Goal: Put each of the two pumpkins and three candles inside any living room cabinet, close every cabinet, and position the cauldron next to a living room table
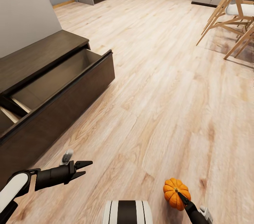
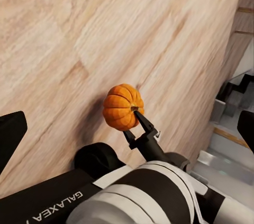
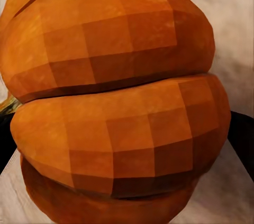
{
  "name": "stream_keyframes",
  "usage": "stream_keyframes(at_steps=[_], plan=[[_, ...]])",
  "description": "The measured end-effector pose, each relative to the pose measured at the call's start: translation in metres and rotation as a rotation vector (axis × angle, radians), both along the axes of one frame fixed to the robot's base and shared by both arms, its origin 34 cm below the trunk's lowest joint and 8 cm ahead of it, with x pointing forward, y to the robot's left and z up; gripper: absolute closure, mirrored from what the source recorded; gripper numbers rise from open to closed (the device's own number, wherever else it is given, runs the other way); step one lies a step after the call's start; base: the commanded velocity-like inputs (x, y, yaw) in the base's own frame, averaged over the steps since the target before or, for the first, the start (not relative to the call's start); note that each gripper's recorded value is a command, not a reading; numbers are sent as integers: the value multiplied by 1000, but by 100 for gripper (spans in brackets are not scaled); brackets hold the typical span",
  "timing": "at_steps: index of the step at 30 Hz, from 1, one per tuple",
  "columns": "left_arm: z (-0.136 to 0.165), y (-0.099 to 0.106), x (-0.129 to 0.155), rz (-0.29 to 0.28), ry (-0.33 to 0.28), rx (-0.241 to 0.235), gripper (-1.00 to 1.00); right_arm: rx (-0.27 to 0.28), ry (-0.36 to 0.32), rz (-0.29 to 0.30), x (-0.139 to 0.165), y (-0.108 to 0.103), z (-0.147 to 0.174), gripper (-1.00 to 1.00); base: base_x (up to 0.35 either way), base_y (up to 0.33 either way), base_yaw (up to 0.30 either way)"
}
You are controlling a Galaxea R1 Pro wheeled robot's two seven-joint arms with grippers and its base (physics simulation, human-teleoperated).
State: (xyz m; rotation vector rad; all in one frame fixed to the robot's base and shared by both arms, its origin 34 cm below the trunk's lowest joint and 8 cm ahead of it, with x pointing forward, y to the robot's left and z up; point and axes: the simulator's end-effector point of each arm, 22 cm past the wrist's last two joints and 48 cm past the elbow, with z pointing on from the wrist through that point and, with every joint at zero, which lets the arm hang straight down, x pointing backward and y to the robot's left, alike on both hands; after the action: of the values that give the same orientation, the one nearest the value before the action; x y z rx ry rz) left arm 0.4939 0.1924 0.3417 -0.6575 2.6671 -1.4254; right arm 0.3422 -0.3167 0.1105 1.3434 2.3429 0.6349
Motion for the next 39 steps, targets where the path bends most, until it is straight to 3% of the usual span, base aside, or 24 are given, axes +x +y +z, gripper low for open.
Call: stream_keyframes(at_steps=[8,22,26,31,36,39], plan=[[15,-1,5,0,-33,-2,-100,5,-32,0,14,1,10,100,0,0,0],[39,-4,10,-8,-86,-3,-100,40,-150,7,46,9,37,100,0,0,0],[46,-3,12,-8,-103,-1,-100,117,-236,21,67,25,58,100,0,0,0],[55,-2,15,-7,-124,2,-100,211,-228,15,71,32,69,100,0,0,0],[64,0,18,-7,-146,8,-100,222,-254,33,93,-4,91,100,0,0,0],[70,1,20,-6,-160,11,-100,223,-281,73,127,-7,110,100,0,0,0]])
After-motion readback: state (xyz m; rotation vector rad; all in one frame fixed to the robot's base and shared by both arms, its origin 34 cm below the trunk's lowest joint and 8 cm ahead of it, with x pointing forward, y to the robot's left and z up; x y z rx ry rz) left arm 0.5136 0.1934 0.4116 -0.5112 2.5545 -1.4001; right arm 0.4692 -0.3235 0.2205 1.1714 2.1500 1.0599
